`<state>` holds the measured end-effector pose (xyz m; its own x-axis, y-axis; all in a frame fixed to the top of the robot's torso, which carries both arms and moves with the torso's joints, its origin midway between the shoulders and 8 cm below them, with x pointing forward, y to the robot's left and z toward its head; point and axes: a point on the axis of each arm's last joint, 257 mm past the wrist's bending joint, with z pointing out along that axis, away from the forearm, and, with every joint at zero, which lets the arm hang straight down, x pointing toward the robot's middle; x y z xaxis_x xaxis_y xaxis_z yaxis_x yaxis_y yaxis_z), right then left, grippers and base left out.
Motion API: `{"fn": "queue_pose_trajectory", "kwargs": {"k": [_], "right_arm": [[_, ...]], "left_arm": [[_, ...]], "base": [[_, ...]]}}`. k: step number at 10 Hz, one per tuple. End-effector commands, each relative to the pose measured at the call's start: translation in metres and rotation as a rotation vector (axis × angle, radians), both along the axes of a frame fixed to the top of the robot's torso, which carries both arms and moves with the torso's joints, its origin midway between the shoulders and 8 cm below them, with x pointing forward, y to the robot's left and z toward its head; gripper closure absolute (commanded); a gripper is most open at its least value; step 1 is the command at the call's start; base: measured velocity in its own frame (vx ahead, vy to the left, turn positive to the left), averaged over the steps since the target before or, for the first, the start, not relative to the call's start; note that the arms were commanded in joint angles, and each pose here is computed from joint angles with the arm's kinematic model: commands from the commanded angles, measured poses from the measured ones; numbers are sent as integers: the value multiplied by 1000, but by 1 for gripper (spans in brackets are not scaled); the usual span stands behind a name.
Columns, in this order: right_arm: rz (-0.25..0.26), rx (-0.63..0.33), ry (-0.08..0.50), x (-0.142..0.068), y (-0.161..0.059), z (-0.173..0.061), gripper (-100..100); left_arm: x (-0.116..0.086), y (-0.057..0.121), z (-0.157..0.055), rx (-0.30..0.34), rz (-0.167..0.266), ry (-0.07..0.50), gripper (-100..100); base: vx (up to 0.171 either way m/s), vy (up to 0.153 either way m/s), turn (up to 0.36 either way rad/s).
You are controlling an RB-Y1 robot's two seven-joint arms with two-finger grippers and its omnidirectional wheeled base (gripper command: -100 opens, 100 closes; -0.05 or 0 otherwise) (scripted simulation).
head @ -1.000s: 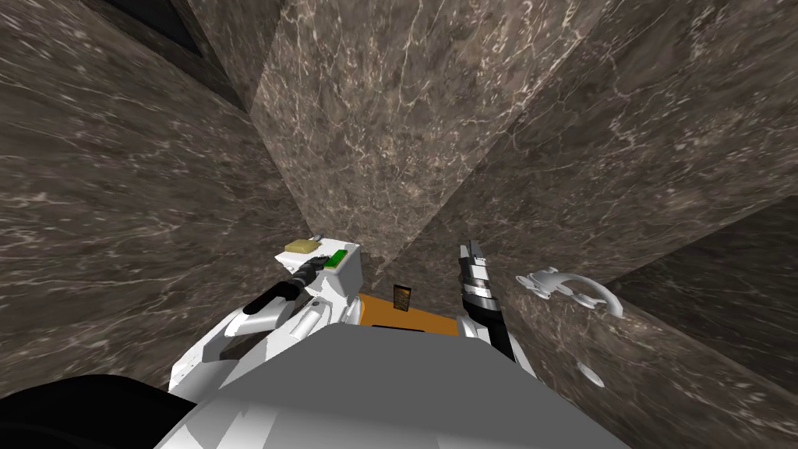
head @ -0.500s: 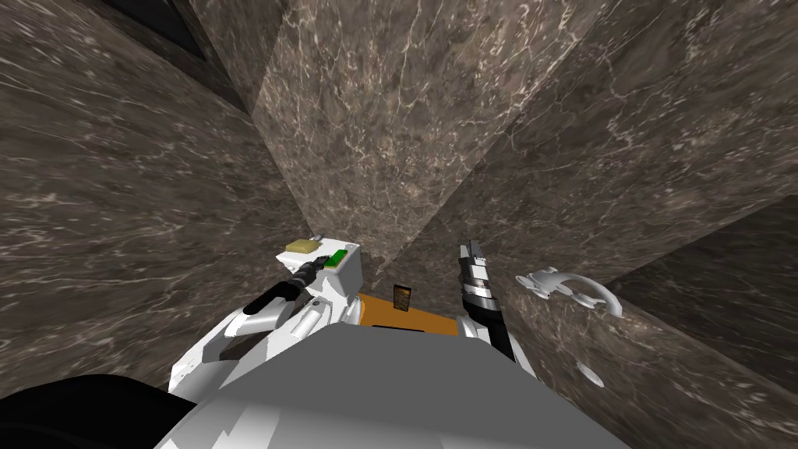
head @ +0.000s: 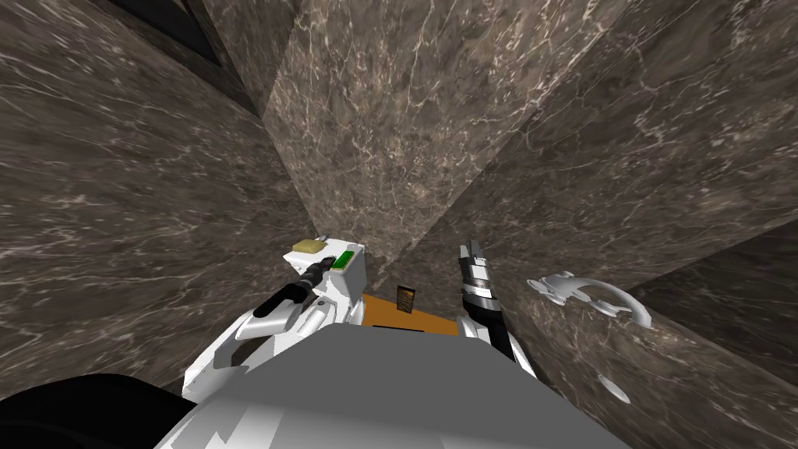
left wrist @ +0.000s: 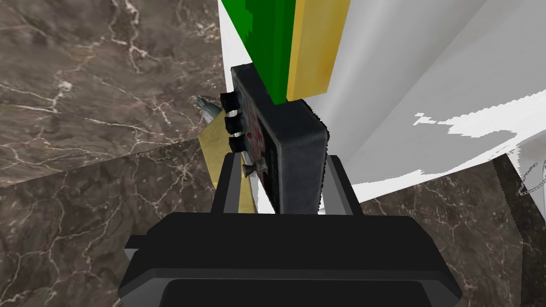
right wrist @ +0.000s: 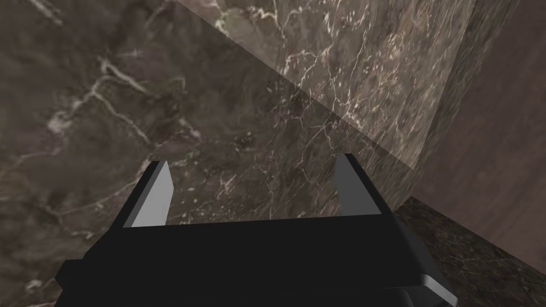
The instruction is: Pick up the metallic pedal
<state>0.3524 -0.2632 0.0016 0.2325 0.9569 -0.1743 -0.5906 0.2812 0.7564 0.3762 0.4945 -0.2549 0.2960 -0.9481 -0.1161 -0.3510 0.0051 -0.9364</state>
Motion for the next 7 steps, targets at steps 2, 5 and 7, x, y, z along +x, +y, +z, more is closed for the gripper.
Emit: {"fn": "queue_pose_trajectory", "kwargs": {"k": [2, 5, 7], "right_arm": [[0, 0, 0, 0, 0, 0, 0], [0, 0, 0, 0, 0, 0, 0], [0, 0, 0, 0, 0, 0, 0]], "left_arm": [[-4, -34, -2, 6, -23, 9, 100], [-6, -64, 3, 7, -37, 1, 100], [-9, -87, 7, 11, -42, 1, 100]], "base": [[7, 70, 67], [15, 78, 47], [14, 103, 77]]}}
